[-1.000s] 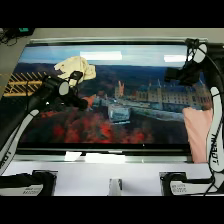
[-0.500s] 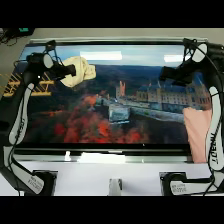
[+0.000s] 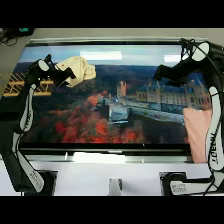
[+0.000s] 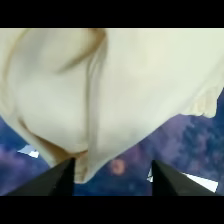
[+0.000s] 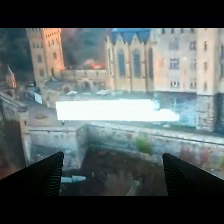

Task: Fold the shirts.

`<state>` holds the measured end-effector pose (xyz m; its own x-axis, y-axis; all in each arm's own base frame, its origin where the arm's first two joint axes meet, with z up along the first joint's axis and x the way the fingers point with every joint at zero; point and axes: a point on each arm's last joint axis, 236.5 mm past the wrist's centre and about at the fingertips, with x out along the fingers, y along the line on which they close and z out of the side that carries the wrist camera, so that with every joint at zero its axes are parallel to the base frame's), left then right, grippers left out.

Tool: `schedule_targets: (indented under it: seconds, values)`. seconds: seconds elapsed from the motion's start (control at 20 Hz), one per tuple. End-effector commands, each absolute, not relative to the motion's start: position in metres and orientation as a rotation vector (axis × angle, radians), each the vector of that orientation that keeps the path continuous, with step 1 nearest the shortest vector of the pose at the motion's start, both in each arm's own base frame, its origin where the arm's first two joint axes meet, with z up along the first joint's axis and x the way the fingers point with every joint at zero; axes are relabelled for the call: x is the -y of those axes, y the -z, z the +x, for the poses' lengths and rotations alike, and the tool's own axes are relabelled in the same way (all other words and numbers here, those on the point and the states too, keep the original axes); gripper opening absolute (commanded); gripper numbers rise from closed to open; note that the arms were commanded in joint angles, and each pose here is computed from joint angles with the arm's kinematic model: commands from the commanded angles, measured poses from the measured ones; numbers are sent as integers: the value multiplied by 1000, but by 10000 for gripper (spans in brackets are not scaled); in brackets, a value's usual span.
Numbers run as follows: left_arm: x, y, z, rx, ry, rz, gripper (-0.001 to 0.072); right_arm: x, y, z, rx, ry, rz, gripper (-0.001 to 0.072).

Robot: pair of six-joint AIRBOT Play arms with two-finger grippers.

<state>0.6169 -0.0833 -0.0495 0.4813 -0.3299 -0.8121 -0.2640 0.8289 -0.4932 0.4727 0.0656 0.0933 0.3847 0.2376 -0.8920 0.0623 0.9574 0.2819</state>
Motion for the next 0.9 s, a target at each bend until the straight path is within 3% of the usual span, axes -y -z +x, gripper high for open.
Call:
schedule_targets:
  seconds: [0.0, 0.05, 0.15, 0.35, 0.5, 0.55, 0.6, 0.75, 0.85]
  values:
    - [92, 53, 636, -1010, 64, -627, 300, -68, -91, 464, -1214, -128, 283, 660]
    - [91, 54, 635, -1014, 62, -627, 293, -69, -89, 459, -1238, -130, 281, 660]
    - [85, 56, 628, -1049, 56, -630, 33, -70, -86, 446, -1291, -139, 278, 661]
    - [87, 7, 614, -1032, 154, -509, 31, -71, -86, 433, -1335, -167, 246, 661]
    - [106, -127, 610, -759, 277, -359, 31, -73, -92, 449, -1257, -190, 230, 655]
    - [117, -178, 596, -667, 327, -290, 31, -73, -96, 452, -1231, -205, 211, 588]
    - [131, -234, 574, -567, 380, -217, 31, -72, -106, 453, -1204, -217, 191, 536]
    - [165, -377, 480, -292, 502, -87, 31, -69, -173, 447, -1034, -230, 142, 537]
    - [184, -432, 420, -180, 569, -64, 31, -58, -240, 430, -864, -201, 102, 537]
